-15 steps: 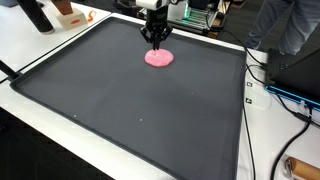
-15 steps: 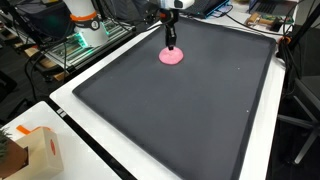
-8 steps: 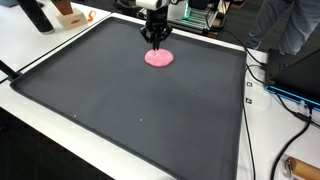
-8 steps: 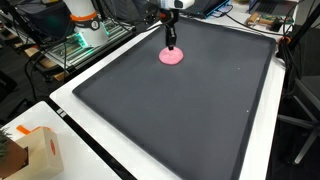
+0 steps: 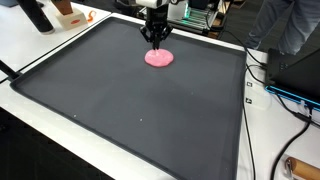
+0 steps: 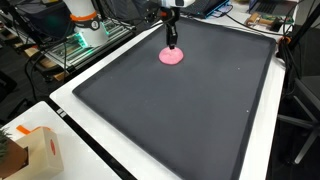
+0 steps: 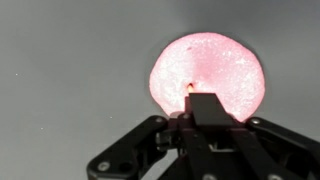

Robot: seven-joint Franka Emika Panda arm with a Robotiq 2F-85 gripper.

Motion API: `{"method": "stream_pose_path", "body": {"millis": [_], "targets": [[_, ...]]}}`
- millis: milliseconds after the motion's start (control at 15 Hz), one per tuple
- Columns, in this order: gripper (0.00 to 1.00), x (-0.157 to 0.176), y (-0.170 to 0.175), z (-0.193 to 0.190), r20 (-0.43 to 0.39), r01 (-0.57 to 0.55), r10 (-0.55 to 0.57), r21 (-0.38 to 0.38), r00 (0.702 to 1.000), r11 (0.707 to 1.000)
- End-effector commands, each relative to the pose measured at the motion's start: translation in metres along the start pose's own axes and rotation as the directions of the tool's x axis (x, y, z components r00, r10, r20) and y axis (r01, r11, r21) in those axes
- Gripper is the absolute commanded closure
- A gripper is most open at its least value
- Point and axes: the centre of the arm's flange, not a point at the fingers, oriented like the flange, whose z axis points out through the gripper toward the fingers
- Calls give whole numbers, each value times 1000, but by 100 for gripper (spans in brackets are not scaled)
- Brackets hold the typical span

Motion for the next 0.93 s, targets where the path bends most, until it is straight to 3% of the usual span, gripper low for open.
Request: {"method": "stream_pose_path", "body": {"millis": [0, 600, 867], "targets": [[97, 1, -1, -16, 9, 12, -12, -13, 1000, 1000], [97, 15, -17, -69, 49, 57, -53, -69, 997, 996], [97, 21, -26, -101, 62, 20, -15, -69, 998, 997]]}}
